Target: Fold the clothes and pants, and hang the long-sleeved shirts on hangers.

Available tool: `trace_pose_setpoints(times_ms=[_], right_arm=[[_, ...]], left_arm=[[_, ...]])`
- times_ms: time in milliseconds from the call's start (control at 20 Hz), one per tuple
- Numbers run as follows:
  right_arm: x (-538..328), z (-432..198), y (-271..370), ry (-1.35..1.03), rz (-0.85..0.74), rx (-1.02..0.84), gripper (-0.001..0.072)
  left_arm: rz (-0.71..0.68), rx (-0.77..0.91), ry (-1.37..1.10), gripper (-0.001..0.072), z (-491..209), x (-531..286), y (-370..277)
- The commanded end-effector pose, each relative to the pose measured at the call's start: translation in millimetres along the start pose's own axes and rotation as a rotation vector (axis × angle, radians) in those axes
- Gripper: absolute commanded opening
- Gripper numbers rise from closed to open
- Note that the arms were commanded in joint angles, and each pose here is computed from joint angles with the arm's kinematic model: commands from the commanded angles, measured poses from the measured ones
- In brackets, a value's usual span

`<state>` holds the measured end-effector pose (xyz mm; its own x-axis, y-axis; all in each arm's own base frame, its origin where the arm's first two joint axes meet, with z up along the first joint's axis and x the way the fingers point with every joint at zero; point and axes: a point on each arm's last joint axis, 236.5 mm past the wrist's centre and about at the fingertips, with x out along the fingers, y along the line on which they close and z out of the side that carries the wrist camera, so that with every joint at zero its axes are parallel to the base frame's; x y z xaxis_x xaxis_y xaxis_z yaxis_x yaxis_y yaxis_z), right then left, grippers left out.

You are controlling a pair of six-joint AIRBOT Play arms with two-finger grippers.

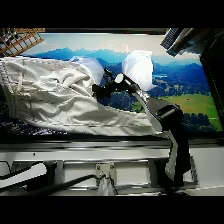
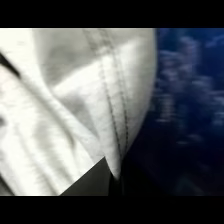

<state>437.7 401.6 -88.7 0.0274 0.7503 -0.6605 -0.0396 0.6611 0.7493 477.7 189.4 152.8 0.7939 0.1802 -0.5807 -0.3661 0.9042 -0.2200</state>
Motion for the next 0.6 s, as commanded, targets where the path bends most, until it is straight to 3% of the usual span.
trace_pose_setpoints(times_ms=[0,150,550], right_arm=[[-9,-2,35,0.013,0.062,-0.064,0.0034],[-59,5,64,-0.006,0.029,-0.216,0.0033],[-261,11,43,-0.182,-0.57,-0.567,0.0033]], left_arm=[[-0.003,-0.007,-0.036,0.0022,11,-15,-4],[-0.008,0.001,-0.088,0.0022,25,-32,-8],[0.108,0.07,-0.127,0.0021,38,-63,17]])
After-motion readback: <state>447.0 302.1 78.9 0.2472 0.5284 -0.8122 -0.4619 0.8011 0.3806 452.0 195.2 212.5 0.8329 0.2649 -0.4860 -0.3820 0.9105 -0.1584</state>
